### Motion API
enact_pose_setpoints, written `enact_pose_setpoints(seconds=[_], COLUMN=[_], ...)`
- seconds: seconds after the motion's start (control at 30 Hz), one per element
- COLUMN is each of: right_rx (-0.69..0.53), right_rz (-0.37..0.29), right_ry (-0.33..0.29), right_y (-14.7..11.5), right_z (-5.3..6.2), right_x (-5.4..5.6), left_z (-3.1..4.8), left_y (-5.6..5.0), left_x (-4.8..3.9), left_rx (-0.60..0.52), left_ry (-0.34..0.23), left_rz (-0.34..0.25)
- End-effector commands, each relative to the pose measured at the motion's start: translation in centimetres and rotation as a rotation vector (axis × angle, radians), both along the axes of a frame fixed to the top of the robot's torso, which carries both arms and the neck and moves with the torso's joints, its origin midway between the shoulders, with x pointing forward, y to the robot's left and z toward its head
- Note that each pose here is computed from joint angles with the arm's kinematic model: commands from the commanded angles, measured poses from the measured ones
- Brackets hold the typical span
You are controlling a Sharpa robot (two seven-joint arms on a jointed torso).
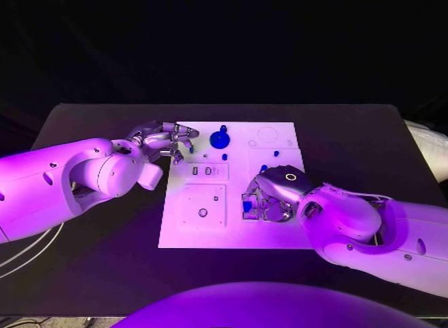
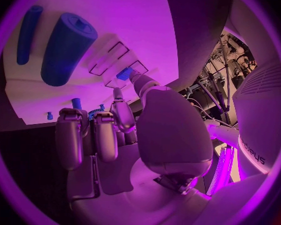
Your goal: Assemble the parts on the task board
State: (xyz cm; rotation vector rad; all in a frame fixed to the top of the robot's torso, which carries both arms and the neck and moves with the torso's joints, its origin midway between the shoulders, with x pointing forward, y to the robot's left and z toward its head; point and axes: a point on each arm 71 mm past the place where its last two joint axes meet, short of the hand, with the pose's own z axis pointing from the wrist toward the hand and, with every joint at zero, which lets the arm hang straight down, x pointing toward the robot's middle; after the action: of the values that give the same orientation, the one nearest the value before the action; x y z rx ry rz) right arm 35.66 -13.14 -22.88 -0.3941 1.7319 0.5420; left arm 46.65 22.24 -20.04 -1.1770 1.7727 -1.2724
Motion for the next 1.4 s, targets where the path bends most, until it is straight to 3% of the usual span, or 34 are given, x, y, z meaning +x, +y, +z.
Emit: enact_pose_setpoints(seconds=[0.03, 0.43, 1.4], right_rx=[-0.048, -0.051, -0.097], right_rz=[0.001, 0.008, -0.005], right_ry=[0.037, 0.046, 0.067], right_y=[0.04, 0.24, 0.52], right_z=[-0.44, -0.45, -1.36], right_x=[-0.07, -0.22, 0.68], left_z=[0.04, 0.03, 0.0], left_y=[-0.24, -0.22, -0.34], left_x=[-0.08, -0.06, -0.13], left_rx=[-0.003, -0.001, 0.003], left_ry=[-0.001, -0.001, 0.004], left_rz=[-0.02, -0.02, -0.028])
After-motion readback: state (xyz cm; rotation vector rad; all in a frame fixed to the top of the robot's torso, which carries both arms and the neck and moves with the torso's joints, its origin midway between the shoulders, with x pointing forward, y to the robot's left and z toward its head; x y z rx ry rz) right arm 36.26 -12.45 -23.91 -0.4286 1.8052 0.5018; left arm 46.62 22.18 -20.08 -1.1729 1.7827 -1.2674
